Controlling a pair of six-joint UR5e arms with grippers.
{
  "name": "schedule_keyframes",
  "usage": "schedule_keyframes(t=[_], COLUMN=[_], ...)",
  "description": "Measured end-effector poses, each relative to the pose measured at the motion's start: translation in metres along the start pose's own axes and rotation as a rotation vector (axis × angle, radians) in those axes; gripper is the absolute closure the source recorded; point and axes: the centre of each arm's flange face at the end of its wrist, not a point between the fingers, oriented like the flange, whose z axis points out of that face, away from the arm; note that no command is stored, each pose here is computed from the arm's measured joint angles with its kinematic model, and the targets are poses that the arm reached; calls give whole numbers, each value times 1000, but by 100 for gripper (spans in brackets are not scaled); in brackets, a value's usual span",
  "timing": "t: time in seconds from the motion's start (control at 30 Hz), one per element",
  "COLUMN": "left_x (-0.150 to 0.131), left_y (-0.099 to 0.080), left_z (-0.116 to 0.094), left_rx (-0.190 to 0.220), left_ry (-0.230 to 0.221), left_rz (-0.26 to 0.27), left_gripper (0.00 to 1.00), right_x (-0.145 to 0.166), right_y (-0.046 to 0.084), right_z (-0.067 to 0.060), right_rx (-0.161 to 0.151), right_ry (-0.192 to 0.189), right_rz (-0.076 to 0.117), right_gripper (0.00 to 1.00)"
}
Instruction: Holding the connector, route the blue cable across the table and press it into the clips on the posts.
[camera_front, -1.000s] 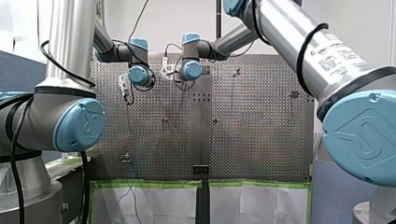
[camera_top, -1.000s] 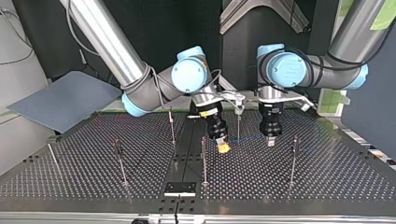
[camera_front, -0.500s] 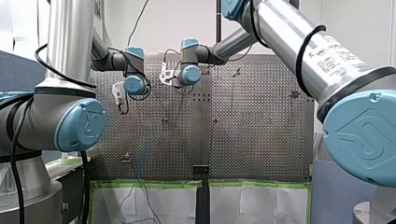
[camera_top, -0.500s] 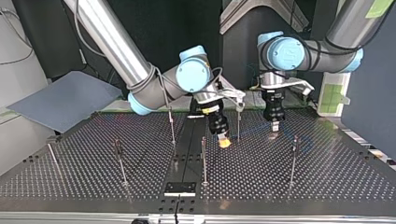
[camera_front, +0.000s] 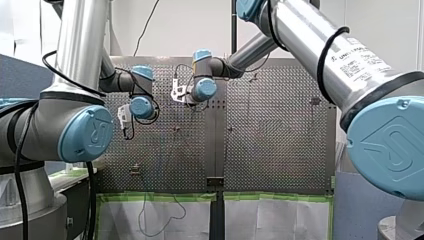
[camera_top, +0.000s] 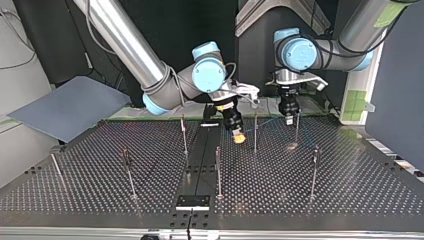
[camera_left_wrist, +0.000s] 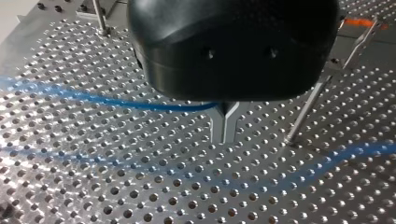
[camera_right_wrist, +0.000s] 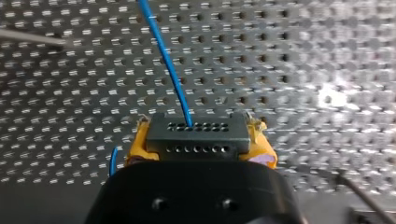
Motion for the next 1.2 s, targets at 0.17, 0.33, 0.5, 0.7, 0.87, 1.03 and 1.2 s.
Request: schedule_keyframes(t=[0.17,0.33,0.5,0.7,0.87,1.03,1.2], left_x=[0,12,34,57,60,66,85], left_y=[1,2,3,1,-3,-6,-6], left_z=[4,9,14,14,13,14,18], left_rx=[14,24,32,69,94,118,138], left_ry=[-16,-4,24,70,80,83,103], left_rz=[-5,4,14,28,31,32,33], left_gripper=[98,98,98,98,98,98,98], right_x=[-25,-45,-49,-55,-63,-70,-76], right_y=[-5,-3,1,6,10,15,22], right_z=[-9,-16,-17,-18,-20,-21,-19], right_rx=[27,37,38,34,33,30,23], right_ry=[-50,-92,-103,-114,-131,-143,-147], right_rz=[-9,-13,-9,-7,-7,-5,-4], right_gripper=[98,98,98,98,98,98,98])
